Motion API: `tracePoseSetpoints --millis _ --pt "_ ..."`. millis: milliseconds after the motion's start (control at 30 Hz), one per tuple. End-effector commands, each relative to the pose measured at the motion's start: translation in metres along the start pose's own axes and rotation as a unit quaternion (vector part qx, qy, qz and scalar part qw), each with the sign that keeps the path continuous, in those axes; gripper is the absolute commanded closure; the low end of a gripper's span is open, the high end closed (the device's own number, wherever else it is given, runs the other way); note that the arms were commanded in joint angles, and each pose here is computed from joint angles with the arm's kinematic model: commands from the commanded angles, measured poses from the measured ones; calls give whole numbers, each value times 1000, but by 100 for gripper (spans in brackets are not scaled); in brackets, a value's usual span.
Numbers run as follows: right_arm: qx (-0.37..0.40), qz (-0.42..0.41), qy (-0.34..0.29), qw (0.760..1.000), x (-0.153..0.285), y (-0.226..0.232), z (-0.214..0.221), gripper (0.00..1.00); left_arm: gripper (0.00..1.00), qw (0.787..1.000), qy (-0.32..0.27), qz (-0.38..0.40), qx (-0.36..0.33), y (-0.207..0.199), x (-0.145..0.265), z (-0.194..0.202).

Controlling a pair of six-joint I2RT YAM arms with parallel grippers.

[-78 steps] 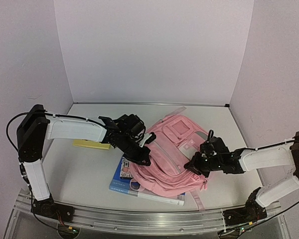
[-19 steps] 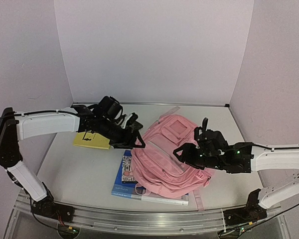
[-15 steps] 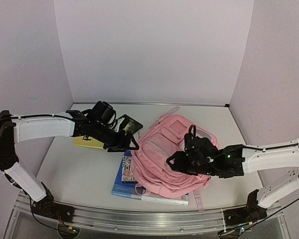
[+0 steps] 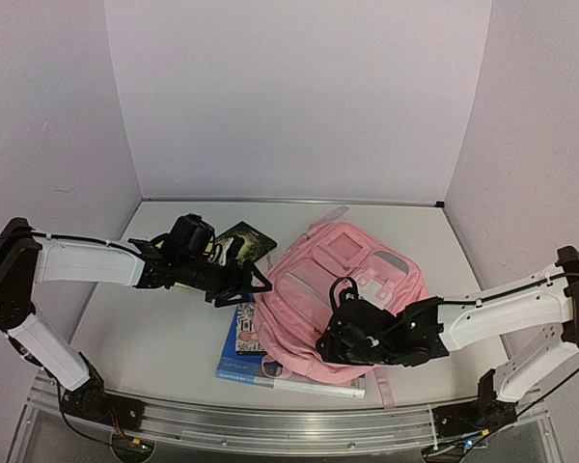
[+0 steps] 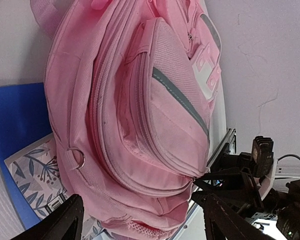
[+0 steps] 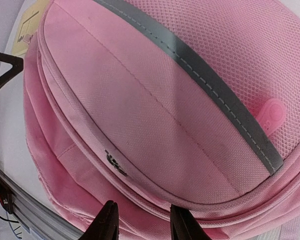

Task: Pack the student bag
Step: Zip the student bag at the center of the board.

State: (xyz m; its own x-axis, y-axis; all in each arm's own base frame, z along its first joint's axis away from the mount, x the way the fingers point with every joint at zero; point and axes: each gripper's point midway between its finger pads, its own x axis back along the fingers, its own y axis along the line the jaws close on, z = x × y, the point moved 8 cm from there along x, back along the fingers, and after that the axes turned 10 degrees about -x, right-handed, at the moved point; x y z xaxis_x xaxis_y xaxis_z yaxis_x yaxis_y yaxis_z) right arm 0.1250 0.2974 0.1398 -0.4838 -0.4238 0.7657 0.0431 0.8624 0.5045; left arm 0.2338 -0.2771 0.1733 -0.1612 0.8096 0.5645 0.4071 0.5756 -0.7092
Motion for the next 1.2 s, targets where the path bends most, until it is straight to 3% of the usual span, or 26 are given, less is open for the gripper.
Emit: tracePoseSetpoints --millis 0,300,567,733,1033,1167 --pt "-10 22 -28 999 -3 -4 -4 65 18 1000 -15 27 -1 -3 -11 -11" --pt "2 43 -55 998 -16 1 -6 71 32 1000 5 16 9 8 -25 -8" --pt "-5 46 -91 995 -15 3 -13 78 71 1000 19 12 13 14 -34 -7" --pt "-4 47 -107 993 -15 6 -17 79 87 1000 24 14 11 15 -37 -7" --pt "7 56 -131 990 -22 15 -20 77 95 999 28 16 7 13 -38 -9" --pt "12 55 -142 988 -23 21 -23 84 99 999 29 13 7 14 -38 -9"
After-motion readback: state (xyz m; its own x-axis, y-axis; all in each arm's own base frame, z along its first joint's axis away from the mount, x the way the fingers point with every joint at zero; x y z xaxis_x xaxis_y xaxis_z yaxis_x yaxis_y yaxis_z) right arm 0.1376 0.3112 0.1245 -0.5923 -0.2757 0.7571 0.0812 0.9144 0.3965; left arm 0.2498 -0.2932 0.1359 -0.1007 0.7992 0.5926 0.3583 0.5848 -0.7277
